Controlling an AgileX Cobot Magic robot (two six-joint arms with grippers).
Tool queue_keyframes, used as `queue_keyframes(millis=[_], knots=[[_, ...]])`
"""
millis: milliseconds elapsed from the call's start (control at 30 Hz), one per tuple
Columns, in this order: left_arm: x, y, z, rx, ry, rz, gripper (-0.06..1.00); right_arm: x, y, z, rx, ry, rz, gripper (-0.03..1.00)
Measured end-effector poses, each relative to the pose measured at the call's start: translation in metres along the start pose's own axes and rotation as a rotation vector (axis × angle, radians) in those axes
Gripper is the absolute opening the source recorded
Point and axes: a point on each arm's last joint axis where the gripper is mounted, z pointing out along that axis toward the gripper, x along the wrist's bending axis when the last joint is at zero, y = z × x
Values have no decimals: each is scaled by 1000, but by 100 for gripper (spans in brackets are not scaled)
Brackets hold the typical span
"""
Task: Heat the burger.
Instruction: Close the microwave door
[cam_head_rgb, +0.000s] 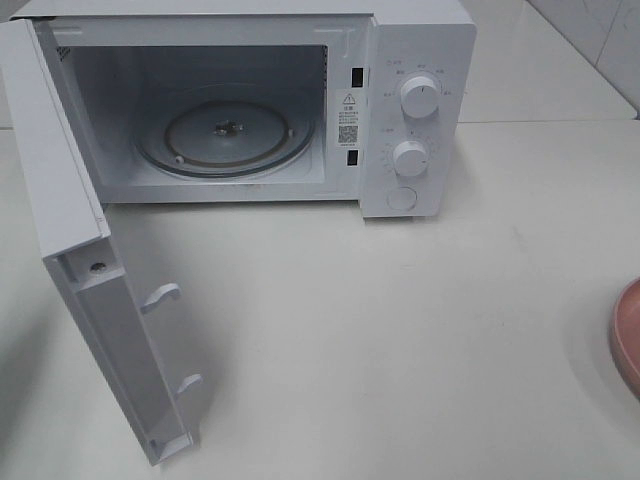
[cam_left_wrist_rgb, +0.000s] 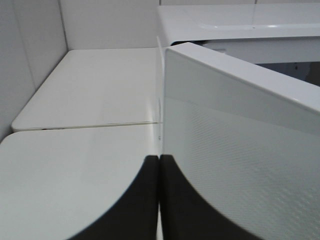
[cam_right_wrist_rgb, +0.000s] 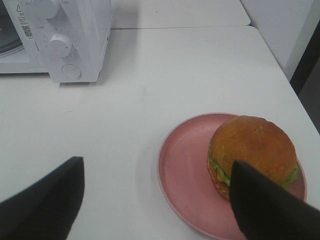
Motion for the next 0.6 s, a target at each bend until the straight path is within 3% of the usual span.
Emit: queue_keyframes(millis=[33, 67, 133, 167, 367, 600], knots=[[0, 0, 0, 0, 0, 0, 0, 0, 0, 0, 0, 0, 0, 77], [-4, -4, 6, -1, -53, 22, 0, 0, 0, 0, 0, 0, 0, 77], [-6, -5, 8, -2, -78, 31, 0, 0, 0, 0, 0, 0, 0, 77], [-11, -10, 14, -1, -134, 48, 0, 0, 0, 0, 0, 0, 0, 77], [-22, -27, 30, 22, -260, 52, 0, 0, 0, 0, 0, 0, 0, 77], [-39, -31, 46, 48, -331, 61, 0, 0, 0, 0, 0, 0, 0, 77]])
